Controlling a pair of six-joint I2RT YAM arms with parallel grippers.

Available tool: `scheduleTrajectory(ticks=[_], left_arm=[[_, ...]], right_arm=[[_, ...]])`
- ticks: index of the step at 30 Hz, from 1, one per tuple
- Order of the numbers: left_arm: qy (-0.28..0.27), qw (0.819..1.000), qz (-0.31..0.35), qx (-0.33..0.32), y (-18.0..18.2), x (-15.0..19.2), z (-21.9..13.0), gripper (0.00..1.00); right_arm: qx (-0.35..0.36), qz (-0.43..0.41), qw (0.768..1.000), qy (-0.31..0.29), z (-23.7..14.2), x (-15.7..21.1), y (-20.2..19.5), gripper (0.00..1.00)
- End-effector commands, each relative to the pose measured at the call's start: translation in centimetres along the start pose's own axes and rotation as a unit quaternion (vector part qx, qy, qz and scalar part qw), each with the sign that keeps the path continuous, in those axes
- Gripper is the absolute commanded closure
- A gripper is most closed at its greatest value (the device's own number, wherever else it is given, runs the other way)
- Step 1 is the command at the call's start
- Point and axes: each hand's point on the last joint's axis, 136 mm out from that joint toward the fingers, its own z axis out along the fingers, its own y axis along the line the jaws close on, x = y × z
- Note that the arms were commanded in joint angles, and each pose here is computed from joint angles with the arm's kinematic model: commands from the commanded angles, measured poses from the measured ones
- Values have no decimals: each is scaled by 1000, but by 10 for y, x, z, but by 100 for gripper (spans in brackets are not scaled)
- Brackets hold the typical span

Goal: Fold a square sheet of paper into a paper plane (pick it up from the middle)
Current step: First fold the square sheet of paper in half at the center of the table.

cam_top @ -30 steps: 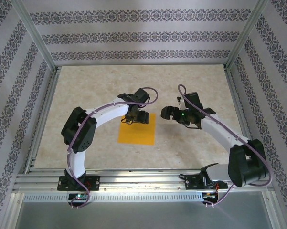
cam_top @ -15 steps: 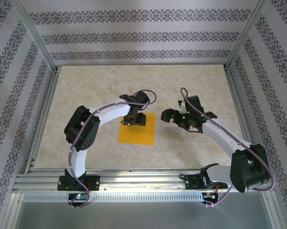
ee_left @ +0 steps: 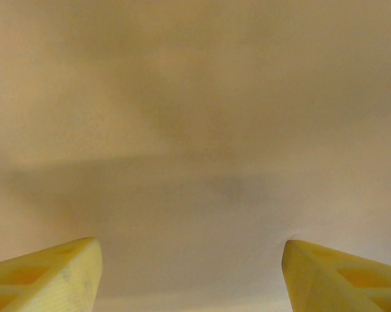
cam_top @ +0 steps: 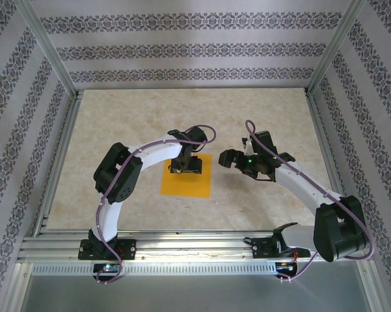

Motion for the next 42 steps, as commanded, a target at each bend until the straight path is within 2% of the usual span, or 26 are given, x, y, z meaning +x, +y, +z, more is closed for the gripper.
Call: scheduleTrajectory(ticks=[1,19,32,42], left_arm=[[16,1000,0,-17,1,7,-1,27],[42,998,8,-42,10,17,20,23],[4,999,10,-39,6,2,-8,22],[16,999,3,-38,6,6,3,22]], right_arm=[[-4,-3,1000,21,5,12,0,2],[-3,-3,1000,27,6,15,1,2],[-4,-5,1000,24,4,13,4,2],[-6,-3,1000,29,7,14,5,2]])
